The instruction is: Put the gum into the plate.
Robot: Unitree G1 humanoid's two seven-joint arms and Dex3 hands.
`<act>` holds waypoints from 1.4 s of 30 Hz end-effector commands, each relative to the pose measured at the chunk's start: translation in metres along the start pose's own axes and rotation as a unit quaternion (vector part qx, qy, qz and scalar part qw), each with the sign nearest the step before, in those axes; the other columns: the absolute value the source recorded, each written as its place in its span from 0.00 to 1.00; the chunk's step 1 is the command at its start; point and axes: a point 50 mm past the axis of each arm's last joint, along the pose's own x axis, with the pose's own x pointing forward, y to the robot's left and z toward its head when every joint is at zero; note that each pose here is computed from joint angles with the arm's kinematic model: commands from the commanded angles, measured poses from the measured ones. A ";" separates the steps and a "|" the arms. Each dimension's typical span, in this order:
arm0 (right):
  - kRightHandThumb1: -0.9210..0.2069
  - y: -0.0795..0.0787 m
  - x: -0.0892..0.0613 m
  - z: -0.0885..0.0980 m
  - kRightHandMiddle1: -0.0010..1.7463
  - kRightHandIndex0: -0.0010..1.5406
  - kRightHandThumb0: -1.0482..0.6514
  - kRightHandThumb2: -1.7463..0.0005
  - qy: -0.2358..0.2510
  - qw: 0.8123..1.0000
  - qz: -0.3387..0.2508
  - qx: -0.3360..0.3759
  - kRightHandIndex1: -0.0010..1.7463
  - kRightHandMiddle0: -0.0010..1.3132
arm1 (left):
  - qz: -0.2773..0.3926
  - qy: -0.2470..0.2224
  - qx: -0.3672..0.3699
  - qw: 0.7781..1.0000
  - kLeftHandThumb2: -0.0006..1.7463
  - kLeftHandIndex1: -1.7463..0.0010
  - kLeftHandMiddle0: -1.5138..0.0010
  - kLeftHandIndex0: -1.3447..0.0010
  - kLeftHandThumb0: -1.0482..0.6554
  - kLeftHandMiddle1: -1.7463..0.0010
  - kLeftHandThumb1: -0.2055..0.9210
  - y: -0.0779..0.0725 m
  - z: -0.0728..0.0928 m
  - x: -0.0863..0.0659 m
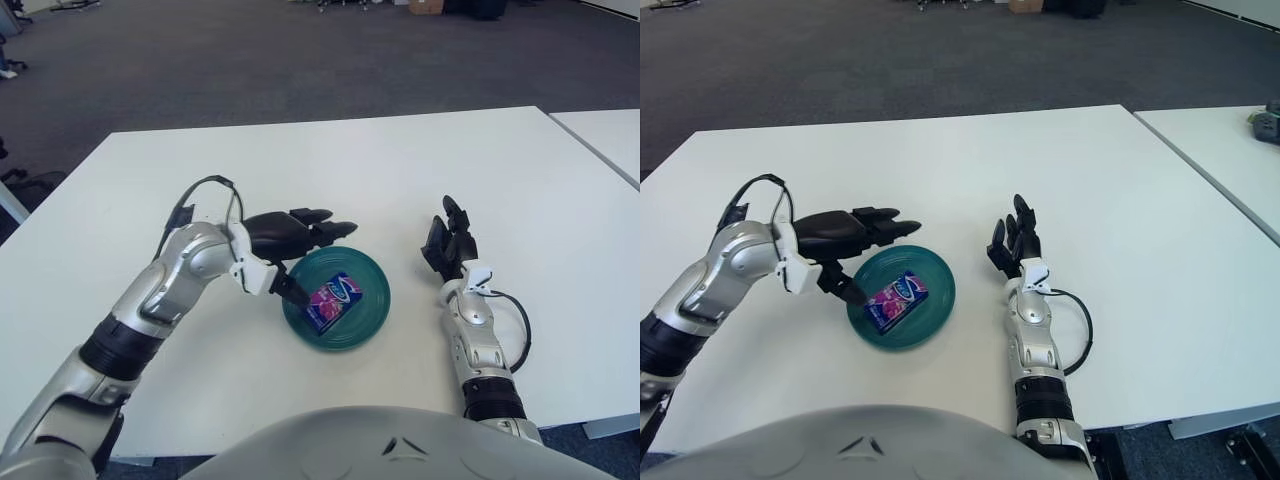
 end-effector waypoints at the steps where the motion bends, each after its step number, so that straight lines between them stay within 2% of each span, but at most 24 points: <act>1: 0.00 -0.004 -0.005 -0.015 0.13 0.12 0.22 0.51 0.039 0.999 -0.005 -0.001 0.00 0.00 | 0.120 0.004 -0.170 0.978 0.17 1.00 1.00 1.00 0.00 1.00 1.00 -0.011 -0.025 -0.006; 2: 0.00 -0.004 -0.005 -0.015 0.13 0.12 0.22 0.51 0.039 0.999 -0.005 -0.001 0.00 0.00 | 0.143 0.002 -0.209 0.967 0.17 1.00 1.00 1.00 0.00 1.00 1.00 -0.016 -0.031 -0.006; 3: 0.00 -0.004 -0.005 -0.015 0.13 0.12 0.22 0.51 0.039 0.999 -0.005 -0.001 0.00 0.00 | 0.197 -0.031 -0.313 0.929 0.16 1.00 1.00 1.00 0.00 1.00 1.00 -0.022 -0.035 -0.005; 4: 0.00 -0.004 -0.005 -0.014 0.13 0.12 0.22 0.51 0.039 0.999 -0.005 -0.001 0.00 0.00 | 0.234 -0.056 -0.384 0.891 0.18 1.00 1.00 1.00 0.00 1.00 1.00 -0.028 -0.038 -0.004; 5: 0.00 -0.005 -0.005 -0.014 0.13 0.12 0.22 0.51 0.039 0.999 -0.005 -0.001 0.00 0.00 | 0.268 -0.085 -0.443 0.852 0.18 1.00 1.00 1.00 0.00 1.00 1.00 -0.031 -0.036 -0.004; 6: 0.00 -0.005 -0.005 -0.014 0.13 0.12 0.22 0.51 0.039 0.999 -0.005 -0.001 0.00 0.00 | 0.287 -0.103 -0.475 0.825 0.19 1.00 1.00 1.00 0.00 1.00 1.00 -0.034 -0.034 -0.005; 7: 0.00 -0.005 -0.006 -0.014 0.13 0.12 0.22 0.51 0.039 0.999 -0.005 -0.001 0.00 0.00 | 0.316 -0.128 -0.522 0.782 0.20 1.00 1.00 1.00 0.00 1.00 1.00 -0.039 -0.031 -0.002; 8: 0.00 -0.005 -0.006 -0.014 0.13 0.12 0.22 0.51 0.038 0.999 -0.005 -0.001 0.00 0.00 | 0.336 -0.145 -0.554 0.748 0.21 1.00 1.00 1.00 0.00 1.00 1.00 -0.042 -0.029 0.000; 9: 0.00 -0.005 -0.006 -0.014 0.13 0.12 0.22 0.51 0.038 0.999 -0.005 -0.001 0.00 0.00 | 0.369 -0.156 -0.597 0.695 0.22 1.00 1.00 1.00 0.00 1.00 1.00 -0.049 -0.026 0.004; 10: 0.00 -0.006 -0.006 -0.014 0.13 0.12 0.22 0.51 0.038 0.999 -0.005 -0.001 0.00 0.00 | 0.390 -0.161 -0.623 0.658 0.25 1.00 1.00 1.00 0.00 1.00 1.00 -0.054 -0.023 0.006; 11: 0.00 -0.006 -0.006 -0.014 0.13 0.12 0.22 0.51 0.038 0.999 -0.005 -0.001 0.00 0.00 | 0.401 -0.162 -0.636 0.639 0.26 1.00 1.00 1.00 0.00 1.00 1.00 -0.056 -0.022 0.007; 13: 0.00 -0.006 -0.006 -0.014 0.13 0.12 0.22 0.51 0.038 0.999 -0.005 -0.001 0.00 0.00 | 0.439 -0.157 -0.664 0.584 0.29 1.00 1.00 1.00 0.00 1.00 1.00 -0.055 -0.021 0.007; 14: 0.00 -0.006 -0.006 -0.014 0.13 0.12 0.22 0.51 0.038 0.999 -0.005 -0.001 0.00 0.00 | 0.451 -0.155 -0.672 0.566 0.33 1.00 1.00 1.00 0.00 1.00 1.00 -0.055 -0.021 0.007; 18: 0.00 -0.006 -0.006 -0.014 0.13 0.12 0.22 0.51 0.038 0.999 -0.005 -0.001 0.00 0.00 | 0.480 -0.140 -0.687 0.528 0.40 1.00 1.00 1.00 0.00 1.00 1.00 -0.055 -0.021 0.006; 20: 0.00 -0.006 -0.006 -0.014 0.13 0.12 0.22 0.51 0.038 0.999 -0.005 -0.001 0.00 0.00 | 0.490 -0.123 -0.685 0.525 0.42 1.00 1.00 1.00 0.00 1.00 1.00 -0.055 -0.022 0.006; 22: 0.00 -0.006 -0.007 -0.014 0.13 0.12 0.22 0.51 0.038 0.999 -0.005 -0.001 0.00 0.00 | 0.504 -0.090 -0.672 0.535 0.47 1.00 1.00 1.00 0.00 1.00 1.00 -0.056 -0.023 0.004; 25: 0.00 -0.006 -0.007 -0.014 0.13 0.12 0.22 0.51 0.038 0.999 -0.005 -0.001 0.00 0.00 | 0.516 -0.024 -0.625 0.585 0.51 1.00 1.00 1.00 0.00 1.00 1.00 -0.061 -0.031 0.001; 26: 0.00 -0.006 -0.007 -0.014 0.13 0.12 0.22 0.51 0.038 0.999 -0.005 -0.001 0.00 0.00 | 0.517 0.004 -0.604 0.607 0.53 1.00 1.00 1.00 0.00 1.00 1.00 -0.065 -0.037 -0.002; 29: 0.00 -0.007 -0.008 -0.015 0.13 0.12 0.22 0.51 0.038 0.999 -0.005 -0.001 0.00 0.00 | 0.513 0.061 -0.555 0.652 0.56 1.00 1.00 1.00 0.00 1.00 1.00 -0.075 -0.044 -0.007; 32: 0.00 -0.007 -0.008 -0.015 0.13 0.12 0.22 0.51 0.038 0.999 -0.005 -0.001 0.00 0.00 | 0.512 0.080 -0.529 0.671 0.58 1.00 1.00 1.00 0.00 1.00 1.00 -0.079 -0.044 -0.008; 36: 0.00 -0.008 -0.009 -0.014 0.13 0.12 0.22 0.51 0.038 0.999 -0.005 -0.001 0.00 0.00 | 0.497 0.107 -0.479 0.716 0.60 1.00 1.00 1.00 0.00 1.00 1.00 -0.089 -0.042 -0.011; 39: 0.00 -0.008 -0.009 -0.014 0.13 0.12 0.22 0.51 0.038 0.999 -0.005 -0.001 0.00 0.00 | 0.491 0.118 -0.461 0.730 0.62 1.00 1.00 1.00 0.00 1.00 1.00 -0.094 -0.041 -0.011; 42: 0.00 -0.009 -0.008 -0.014 0.13 0.12 0.22 0.51 0.038 0.999 -0.005 -0.001 0.00 0.00 | 0.489 0.129 -0.453 0.734 0.63 1.00 1.00 1.00 0.00 1.00 1.00 -0.101 -0.040 -0.011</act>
